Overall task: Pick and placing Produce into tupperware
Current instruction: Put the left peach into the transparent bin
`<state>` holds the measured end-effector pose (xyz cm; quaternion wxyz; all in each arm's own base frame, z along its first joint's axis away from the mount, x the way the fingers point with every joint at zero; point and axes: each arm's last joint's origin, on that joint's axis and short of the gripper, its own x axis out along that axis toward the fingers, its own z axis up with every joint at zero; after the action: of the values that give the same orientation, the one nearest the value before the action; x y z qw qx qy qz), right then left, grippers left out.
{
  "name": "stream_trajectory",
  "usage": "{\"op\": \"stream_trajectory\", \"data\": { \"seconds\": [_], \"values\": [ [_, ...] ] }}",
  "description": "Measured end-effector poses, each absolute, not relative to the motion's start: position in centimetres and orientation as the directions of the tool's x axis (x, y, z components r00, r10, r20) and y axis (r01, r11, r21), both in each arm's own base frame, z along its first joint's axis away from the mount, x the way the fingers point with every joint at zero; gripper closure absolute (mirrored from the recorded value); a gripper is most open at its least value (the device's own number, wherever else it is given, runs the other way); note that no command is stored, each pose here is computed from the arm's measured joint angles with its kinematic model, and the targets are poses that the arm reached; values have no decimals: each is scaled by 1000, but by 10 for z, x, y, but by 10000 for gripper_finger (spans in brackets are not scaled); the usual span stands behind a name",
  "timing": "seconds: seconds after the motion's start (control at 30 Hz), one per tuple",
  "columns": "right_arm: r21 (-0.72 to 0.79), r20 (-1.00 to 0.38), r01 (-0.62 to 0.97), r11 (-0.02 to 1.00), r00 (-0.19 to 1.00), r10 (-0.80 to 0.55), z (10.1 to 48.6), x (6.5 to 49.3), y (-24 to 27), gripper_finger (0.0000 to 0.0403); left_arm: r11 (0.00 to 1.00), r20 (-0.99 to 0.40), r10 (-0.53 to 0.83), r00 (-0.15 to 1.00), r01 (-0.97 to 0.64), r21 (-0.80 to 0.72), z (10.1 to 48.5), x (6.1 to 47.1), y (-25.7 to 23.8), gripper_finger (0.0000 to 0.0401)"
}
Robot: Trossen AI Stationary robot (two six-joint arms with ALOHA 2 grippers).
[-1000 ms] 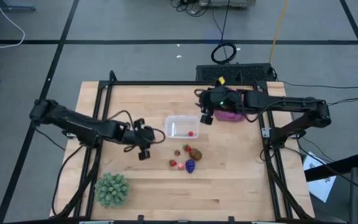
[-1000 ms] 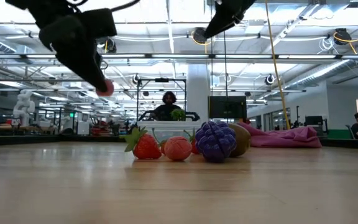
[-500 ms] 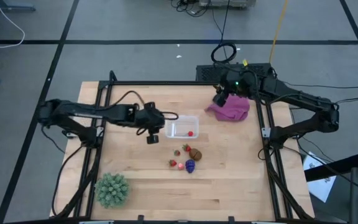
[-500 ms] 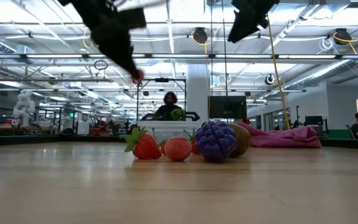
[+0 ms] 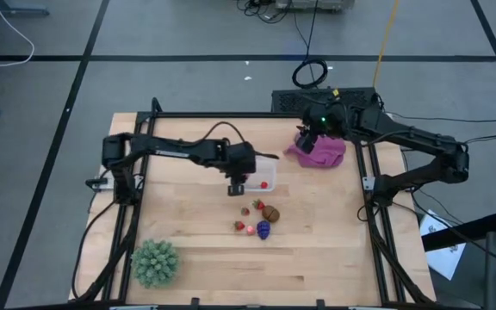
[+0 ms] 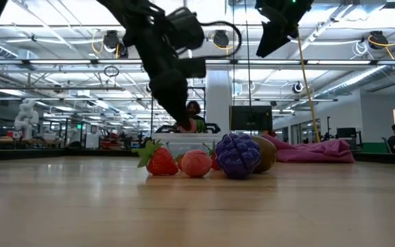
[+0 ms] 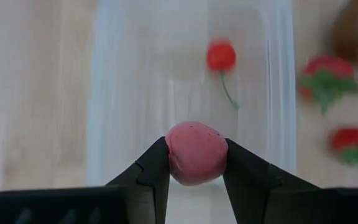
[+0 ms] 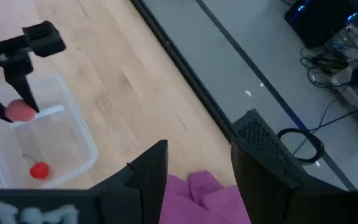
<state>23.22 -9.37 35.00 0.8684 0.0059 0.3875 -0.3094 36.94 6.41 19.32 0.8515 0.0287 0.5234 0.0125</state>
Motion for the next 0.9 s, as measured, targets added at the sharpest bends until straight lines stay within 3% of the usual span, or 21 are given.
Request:
{"op": "stream_trajectory", "data": {
  "seconds": [0.47, 0.9],
  "values": [
    [-262, -732, 506, 822, 451, -511, 315, 232, -94, 234, 999, -892, -12, 451, -31, -29, 177, 375, 87, 279],
    [-271, -708, 497, 824, 477, -521, 316, 235, -95, 234, 999, -887, -20, 461, -36, -41, 173, 378, 87, 279]
  ]
}}
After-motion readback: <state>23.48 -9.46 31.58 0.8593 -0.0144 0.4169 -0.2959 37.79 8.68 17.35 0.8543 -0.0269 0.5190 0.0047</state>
